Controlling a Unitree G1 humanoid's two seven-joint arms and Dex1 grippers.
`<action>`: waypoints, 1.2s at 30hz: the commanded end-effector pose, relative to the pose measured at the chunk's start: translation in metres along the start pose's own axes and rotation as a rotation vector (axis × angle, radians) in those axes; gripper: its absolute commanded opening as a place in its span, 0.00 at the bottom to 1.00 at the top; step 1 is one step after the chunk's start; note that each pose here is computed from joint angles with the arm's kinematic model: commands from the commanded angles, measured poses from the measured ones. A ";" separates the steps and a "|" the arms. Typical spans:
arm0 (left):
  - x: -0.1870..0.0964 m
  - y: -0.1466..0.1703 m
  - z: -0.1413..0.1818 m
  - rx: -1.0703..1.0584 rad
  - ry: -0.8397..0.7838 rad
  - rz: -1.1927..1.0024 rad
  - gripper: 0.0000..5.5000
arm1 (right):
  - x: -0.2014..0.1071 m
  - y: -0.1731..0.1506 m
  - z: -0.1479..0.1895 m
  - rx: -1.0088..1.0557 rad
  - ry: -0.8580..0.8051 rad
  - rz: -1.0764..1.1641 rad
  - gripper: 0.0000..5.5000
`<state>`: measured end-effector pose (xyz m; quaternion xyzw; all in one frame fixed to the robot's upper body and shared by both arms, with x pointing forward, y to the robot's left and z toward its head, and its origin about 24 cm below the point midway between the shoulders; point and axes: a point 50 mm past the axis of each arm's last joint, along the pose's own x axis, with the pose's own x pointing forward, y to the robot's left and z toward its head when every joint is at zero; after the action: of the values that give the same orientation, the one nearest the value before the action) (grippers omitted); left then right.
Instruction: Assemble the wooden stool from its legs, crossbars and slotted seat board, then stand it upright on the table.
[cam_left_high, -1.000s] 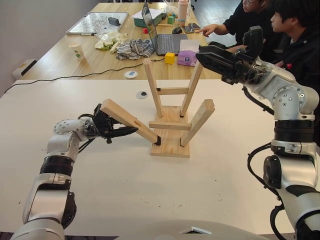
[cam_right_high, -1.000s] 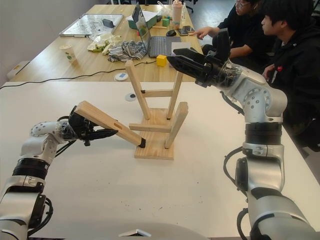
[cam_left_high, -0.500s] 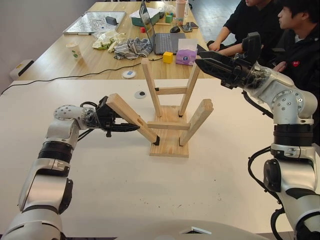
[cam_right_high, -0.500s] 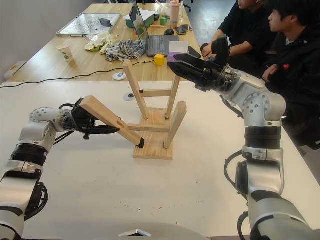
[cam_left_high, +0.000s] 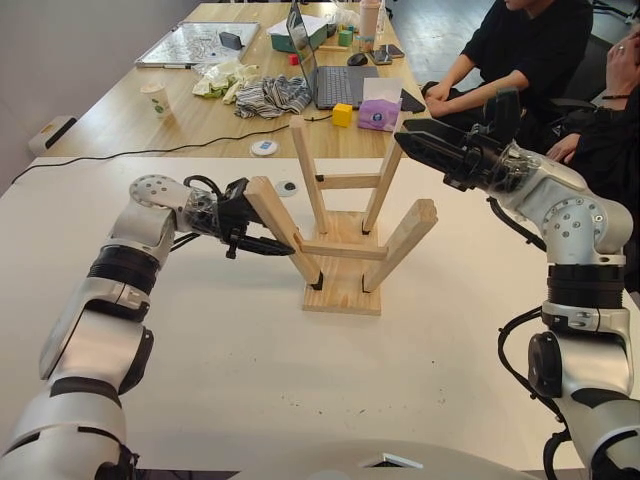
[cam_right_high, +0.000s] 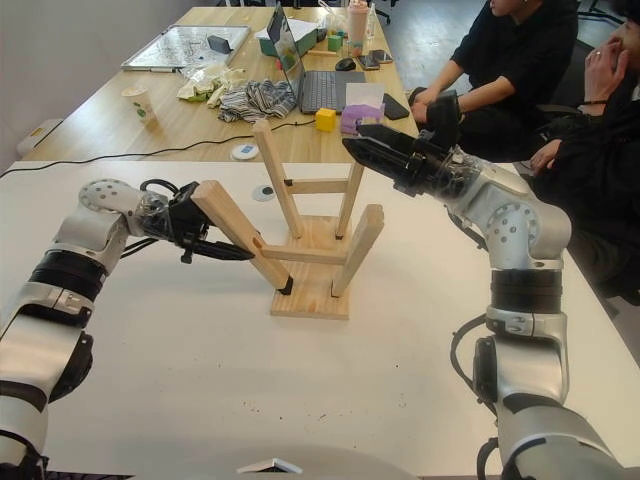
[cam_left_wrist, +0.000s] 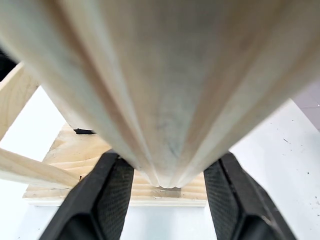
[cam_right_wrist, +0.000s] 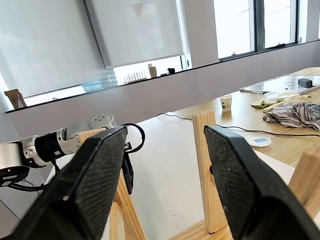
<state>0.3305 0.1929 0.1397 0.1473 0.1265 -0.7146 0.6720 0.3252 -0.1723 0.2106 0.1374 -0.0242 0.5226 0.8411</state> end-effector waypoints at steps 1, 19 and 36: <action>0.042 -0.042 -0.085 -0.262 0.323 -0.226 0.37 | 0.016 -0.001 0.025 -0.119 -0.020 -0.115 0.51; 0.053 -0.062 -0.112 -0.343 0.292 -0.126 0.37 | 0.136 0.101 0.035 -0.692 1.049 0.455 0.51; 0.058 -0.057 -0.110 -0.413 0.238 -0.091 0.37 | 0.152 0.075 -0.035 -0.792 1.403 0.525 0.51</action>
<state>0.3209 0.1821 0.1170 0.1364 0.1233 -0.6974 0.6926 0.3206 -0.0014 0.2276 -0.5185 0.2832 0.6270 0.5077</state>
